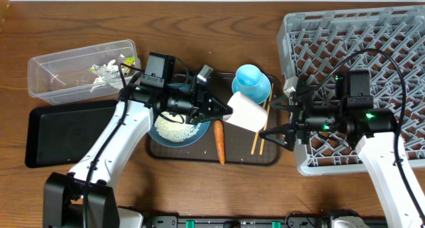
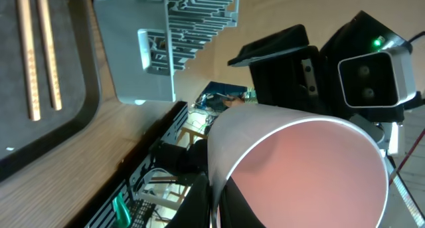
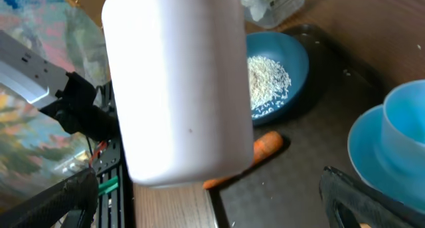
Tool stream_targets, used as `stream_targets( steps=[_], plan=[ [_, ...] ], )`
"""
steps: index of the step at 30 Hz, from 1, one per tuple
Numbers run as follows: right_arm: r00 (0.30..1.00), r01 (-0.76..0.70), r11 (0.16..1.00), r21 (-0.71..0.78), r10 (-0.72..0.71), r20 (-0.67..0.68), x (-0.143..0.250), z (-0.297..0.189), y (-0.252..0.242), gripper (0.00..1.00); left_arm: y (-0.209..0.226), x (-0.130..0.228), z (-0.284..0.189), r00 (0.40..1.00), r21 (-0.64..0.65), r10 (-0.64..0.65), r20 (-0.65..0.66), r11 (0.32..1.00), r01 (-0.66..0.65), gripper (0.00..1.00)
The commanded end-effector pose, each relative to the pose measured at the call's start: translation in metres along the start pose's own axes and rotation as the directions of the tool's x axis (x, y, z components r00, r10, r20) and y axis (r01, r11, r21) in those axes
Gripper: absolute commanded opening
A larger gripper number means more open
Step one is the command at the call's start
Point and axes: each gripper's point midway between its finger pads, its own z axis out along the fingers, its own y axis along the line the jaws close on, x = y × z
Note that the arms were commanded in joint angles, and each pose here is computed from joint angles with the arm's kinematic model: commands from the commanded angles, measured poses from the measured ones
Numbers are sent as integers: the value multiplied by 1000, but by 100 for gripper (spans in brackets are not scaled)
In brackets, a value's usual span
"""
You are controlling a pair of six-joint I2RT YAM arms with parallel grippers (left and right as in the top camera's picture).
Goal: Sort waste into correct bins and load items into the dishwasher rack
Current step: 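Lift the pink cup with the left gripper and hand it to the right gripper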
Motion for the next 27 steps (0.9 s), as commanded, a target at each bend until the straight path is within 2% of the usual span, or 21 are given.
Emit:
stream_targets(
  steps=[1, 9, 17, 23, 27],
  plan=[
    [998, 58, 996, -60, -57, 20, -11, 7, 13, 99, -15, 1, 1, 1000, 36, 5, -20, 999, -4, 6],
    [994, 97, 993, -62, -94, 49, -24, 13, 14, 98, -16, 5, 11, 999, 25, 21, -41, 999, -20, 6],
    [994, 107, 992, -68, -104, 40, -24, 18, 16, 73, -16, 5, 12, 999, 23, 9, -40, 1000, -8, 7],
    [994, 111, 992, -67, -110, 27, -22, 21, 18, 74, -17, 4, 12, 999, 25, 11, -38, 1000, -10, 7],
    [994, 112, 992, -62, -111, 24, -22, 21, 17, 68, -17, 4, 12, 999, 25, 13, -37, 1000, -12, 7]
  ],
)
